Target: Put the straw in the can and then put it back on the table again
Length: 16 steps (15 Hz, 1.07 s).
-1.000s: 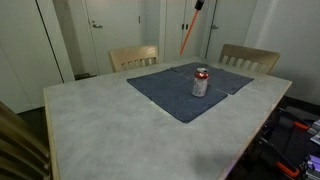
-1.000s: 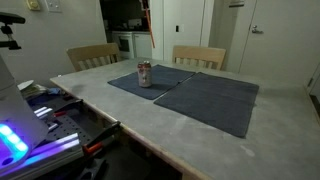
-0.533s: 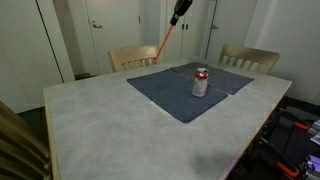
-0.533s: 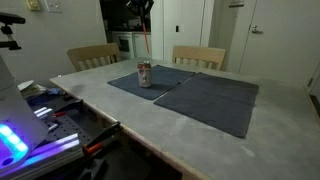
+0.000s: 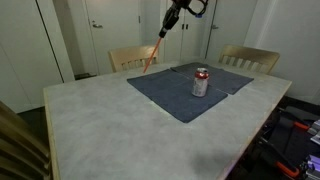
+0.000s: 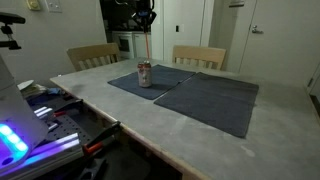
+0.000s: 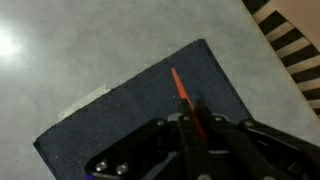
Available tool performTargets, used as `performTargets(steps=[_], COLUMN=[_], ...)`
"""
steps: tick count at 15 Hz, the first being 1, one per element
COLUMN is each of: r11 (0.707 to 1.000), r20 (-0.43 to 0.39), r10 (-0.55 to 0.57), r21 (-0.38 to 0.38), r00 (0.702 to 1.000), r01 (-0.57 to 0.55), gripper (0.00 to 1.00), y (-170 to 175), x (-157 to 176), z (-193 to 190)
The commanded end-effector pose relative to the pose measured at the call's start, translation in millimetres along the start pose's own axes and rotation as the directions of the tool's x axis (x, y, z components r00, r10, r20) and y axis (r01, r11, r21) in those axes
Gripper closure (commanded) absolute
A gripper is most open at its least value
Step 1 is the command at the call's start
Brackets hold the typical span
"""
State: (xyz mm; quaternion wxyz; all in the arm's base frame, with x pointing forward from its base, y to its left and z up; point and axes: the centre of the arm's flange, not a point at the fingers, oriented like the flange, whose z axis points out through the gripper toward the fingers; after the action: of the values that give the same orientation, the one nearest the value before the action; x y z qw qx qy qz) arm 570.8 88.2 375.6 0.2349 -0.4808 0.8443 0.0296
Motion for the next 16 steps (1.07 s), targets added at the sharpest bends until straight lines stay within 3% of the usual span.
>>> performTargets(steps=[1,11,14,15,16], r11=[0.998,0.982,0.981,0.981,0.981], r20=[-0.013,-0.129,-0.128,-0.127,-0.125], r10=[0.055,0.188,0.192,0.192,0.191], r21=[0.024,0.009,-0.005,-0.007,-0.007], r00=[0.998,0.974,0.973,0.973,0.974], r01=[-0.055,-0.188,-0.194,-0.195,-0.193], gripper=[0.98,0.98,0.86,0.77,0.59], y=[-3,4,7,8,9], x=[14,39,40,41,41], z=[11,35,33,32,31])
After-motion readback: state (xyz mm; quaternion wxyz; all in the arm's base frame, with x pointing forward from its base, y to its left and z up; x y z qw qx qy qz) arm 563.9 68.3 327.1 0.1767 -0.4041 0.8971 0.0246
